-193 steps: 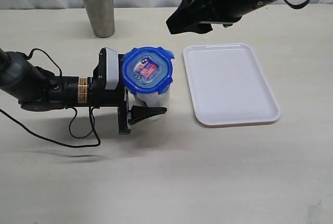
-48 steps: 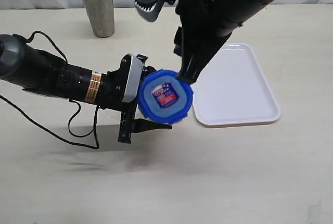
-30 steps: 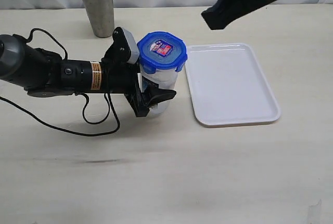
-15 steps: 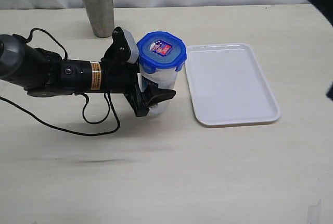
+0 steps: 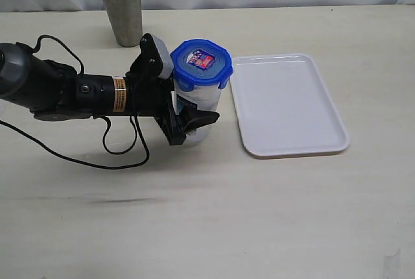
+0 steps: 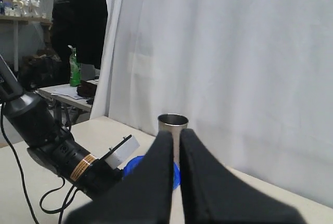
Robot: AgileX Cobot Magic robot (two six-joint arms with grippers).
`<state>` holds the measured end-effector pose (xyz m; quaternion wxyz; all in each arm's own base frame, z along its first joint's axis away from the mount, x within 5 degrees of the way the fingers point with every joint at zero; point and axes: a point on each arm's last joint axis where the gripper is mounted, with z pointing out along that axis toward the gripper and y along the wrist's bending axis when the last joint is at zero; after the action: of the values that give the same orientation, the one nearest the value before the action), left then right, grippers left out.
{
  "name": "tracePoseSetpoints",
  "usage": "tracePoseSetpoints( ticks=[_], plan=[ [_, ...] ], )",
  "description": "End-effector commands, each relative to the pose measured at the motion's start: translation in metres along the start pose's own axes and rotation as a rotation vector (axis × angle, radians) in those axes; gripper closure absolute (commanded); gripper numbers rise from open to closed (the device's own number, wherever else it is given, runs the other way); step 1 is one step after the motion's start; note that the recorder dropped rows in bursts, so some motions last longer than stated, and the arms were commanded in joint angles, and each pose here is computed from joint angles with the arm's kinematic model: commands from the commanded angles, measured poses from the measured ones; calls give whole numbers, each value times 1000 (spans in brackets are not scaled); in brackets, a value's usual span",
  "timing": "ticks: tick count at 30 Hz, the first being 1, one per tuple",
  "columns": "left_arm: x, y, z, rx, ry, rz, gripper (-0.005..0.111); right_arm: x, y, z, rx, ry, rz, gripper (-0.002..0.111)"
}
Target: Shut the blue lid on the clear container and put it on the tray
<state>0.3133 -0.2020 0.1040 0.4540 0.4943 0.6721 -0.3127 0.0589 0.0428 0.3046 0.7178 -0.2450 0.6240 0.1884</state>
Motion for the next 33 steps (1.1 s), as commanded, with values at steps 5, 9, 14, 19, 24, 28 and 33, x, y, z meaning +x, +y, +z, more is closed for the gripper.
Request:
tracePoseSetpoints(
  ticks=[5, 9, 14, 19, 24, 28, 33],
  plan=[
    [-8, 0, -2, -2, -51, -14, 107, 0, -1, -5, 10, -14, 8, 104],
    [-8, 0, -2, -2, -51, -14, 107, 0, -1, -5, 10, -14, 8, 104],
    [-7, 0, -2, 0, -50, -12, 107, 10, 0, -7, 13, -10, 7, 104],
    [-7, 0, -2, 0, -50, -12, 107, 32, 1, -13, 46, 17, 104, 104],
    [-7, 0, -2, 0, -50, -12, 107, 48, -2, -22, 133, 2, 164, 104],
    [-7, 0, -2, 0, -50, -12, 107, 58, -5, -30, 237, -27, 149, 104],
    [-8, -1, -2, 2, -55, -12, 107, 80, -9, -30, 348, 28, 144, 104]
  ],
)
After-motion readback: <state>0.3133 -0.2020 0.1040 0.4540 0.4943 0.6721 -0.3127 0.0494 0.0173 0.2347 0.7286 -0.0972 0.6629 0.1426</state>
